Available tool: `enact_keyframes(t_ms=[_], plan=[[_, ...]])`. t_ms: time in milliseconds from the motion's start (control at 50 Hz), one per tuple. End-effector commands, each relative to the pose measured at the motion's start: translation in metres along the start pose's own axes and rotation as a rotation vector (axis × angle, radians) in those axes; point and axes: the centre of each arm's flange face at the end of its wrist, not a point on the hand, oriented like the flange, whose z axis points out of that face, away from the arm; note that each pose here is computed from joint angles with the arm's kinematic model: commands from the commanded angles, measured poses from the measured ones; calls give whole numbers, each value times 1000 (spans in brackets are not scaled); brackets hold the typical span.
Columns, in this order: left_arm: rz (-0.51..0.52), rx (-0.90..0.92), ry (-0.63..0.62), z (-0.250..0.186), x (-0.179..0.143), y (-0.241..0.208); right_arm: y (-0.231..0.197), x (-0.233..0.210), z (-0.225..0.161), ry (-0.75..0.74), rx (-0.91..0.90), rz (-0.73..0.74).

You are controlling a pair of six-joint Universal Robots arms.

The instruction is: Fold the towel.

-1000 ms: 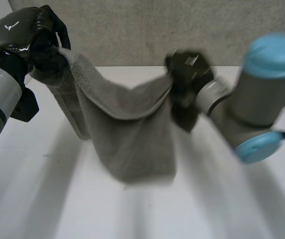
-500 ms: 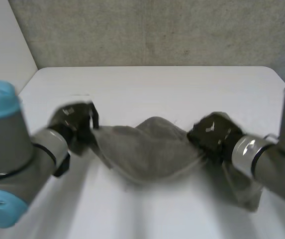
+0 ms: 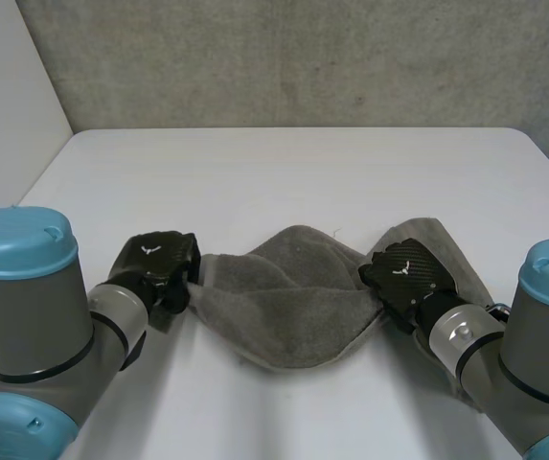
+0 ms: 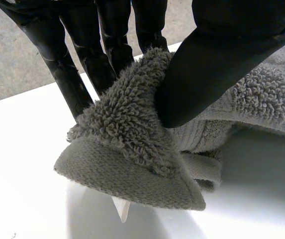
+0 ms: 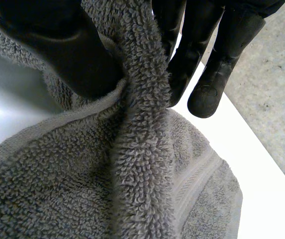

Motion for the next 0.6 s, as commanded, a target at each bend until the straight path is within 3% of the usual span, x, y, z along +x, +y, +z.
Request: enact_keyframes(t_ms=[20, 600], plan=[[-3, -15, -4, -1, -1, 4, 1, 0, 2, 4, 5, 7], [-9, -11, -19, -2, -7, 2, 6, -2, 5, -2, -5, 8]])
